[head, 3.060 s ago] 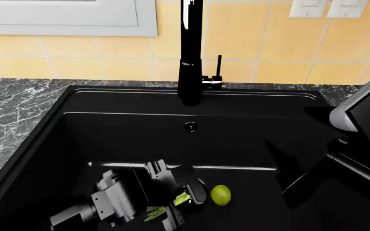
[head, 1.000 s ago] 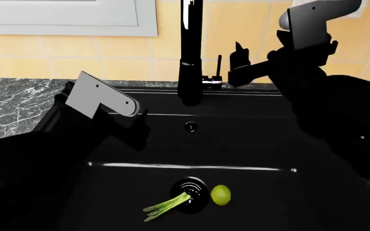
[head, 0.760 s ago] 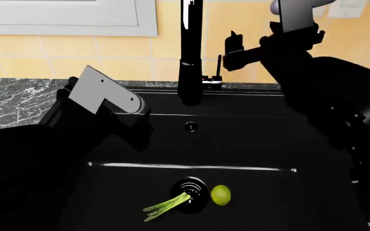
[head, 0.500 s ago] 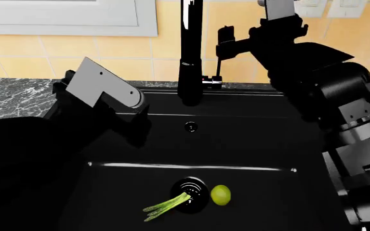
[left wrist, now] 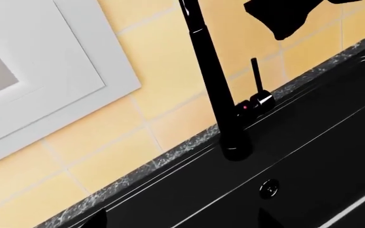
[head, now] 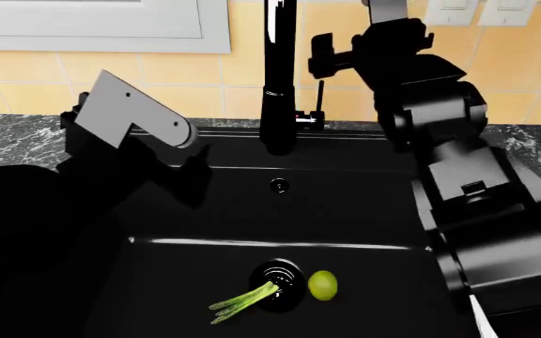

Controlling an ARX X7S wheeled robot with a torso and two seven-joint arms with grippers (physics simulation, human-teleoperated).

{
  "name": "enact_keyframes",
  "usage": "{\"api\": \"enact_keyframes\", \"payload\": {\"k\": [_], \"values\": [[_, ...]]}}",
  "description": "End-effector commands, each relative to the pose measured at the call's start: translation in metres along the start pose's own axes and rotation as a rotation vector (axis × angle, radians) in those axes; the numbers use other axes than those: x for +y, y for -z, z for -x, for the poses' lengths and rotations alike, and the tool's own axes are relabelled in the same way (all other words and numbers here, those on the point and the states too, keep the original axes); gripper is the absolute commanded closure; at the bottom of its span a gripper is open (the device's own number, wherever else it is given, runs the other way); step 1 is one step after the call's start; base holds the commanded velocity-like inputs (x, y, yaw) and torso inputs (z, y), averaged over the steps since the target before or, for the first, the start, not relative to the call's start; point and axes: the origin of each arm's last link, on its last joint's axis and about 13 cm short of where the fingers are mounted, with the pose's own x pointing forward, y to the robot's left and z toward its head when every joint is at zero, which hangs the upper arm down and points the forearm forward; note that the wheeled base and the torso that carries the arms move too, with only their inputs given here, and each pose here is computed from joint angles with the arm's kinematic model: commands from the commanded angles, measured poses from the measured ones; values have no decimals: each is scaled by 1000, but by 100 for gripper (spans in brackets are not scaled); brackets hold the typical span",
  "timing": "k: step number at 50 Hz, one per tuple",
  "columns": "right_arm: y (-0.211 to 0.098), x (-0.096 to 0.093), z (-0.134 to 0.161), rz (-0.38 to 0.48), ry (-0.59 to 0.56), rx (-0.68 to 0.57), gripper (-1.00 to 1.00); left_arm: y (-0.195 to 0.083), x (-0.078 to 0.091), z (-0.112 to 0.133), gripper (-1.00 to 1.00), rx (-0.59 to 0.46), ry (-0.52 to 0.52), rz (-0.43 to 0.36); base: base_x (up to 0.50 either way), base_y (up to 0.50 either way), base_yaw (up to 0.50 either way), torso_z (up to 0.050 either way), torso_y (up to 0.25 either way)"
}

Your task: Pick up the fruits and vegetables and place them in the sink. Turn on the sink faucet to wash them. Then turn the sink off and put them in the tray.

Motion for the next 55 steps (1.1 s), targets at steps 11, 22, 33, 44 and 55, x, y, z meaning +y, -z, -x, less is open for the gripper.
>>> {"api": "enact_keyframes", "payload": {"k": [11,22,33,44,55], "values": [[10,12,-4,-90,-103,-28,-100,3,0,1,-100,-12,22,-13,0,0,0,0,0],[12,9,-3,-99,-92,-27,-100,5,-1,1,-100,-3,36,-27,0,0,0,0,-84],[11,9,-3,-102,-97,-33,-100,2,0,4,-100,-21,40,-20,0,0,0,0,-93],[13,10,-4,-98,-94,-31,-100,1,1,6,-100,-25,45,-19,0,0,0,0,-143],[21,12,-1,-95,-100,66,-100,0,2,8,-100,-34,39,-12,0,0,0,0,-59]]}}
